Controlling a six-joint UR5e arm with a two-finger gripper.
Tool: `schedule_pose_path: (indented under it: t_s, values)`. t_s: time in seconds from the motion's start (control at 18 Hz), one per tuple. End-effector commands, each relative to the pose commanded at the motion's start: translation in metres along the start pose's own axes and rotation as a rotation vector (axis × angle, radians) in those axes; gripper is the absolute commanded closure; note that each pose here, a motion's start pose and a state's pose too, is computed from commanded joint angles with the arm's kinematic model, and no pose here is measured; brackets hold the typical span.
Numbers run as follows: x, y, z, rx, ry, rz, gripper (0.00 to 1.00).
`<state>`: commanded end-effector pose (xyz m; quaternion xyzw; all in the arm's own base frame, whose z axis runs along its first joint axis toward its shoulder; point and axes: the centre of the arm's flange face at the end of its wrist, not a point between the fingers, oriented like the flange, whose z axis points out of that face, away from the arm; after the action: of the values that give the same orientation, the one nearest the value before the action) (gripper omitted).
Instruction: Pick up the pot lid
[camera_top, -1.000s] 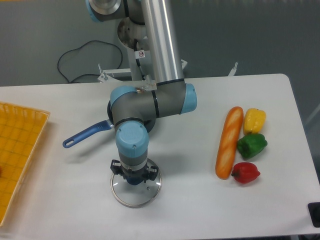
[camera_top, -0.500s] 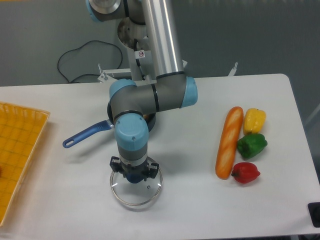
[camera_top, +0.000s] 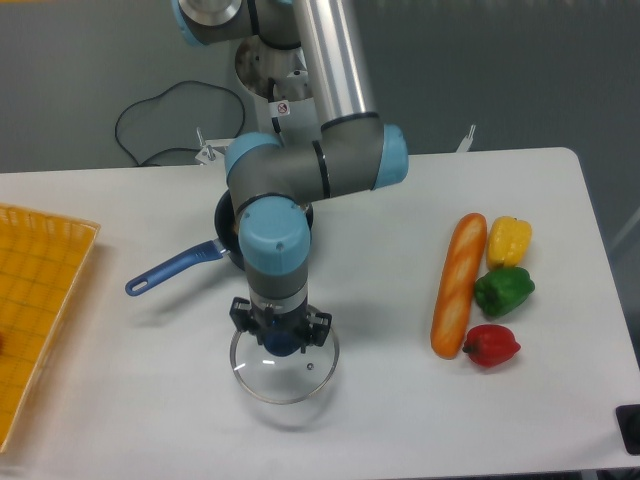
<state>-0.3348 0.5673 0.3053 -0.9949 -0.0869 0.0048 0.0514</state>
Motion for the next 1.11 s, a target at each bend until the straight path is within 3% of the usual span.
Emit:
schedule_pose_path:
  t_s: [0.28, 0.61, 1.11]
  values:
    - [-0.016, 0.01, -0.024, 0.02, -0.029, 0.131, 0.6]
    - [-0.039, 0.031, -0.028, -0.066, -0.051, 0.3, 0.6]
    - [-0.065, 0.051, -0.04, -0.094, -0.04, 0.435, 0.6]
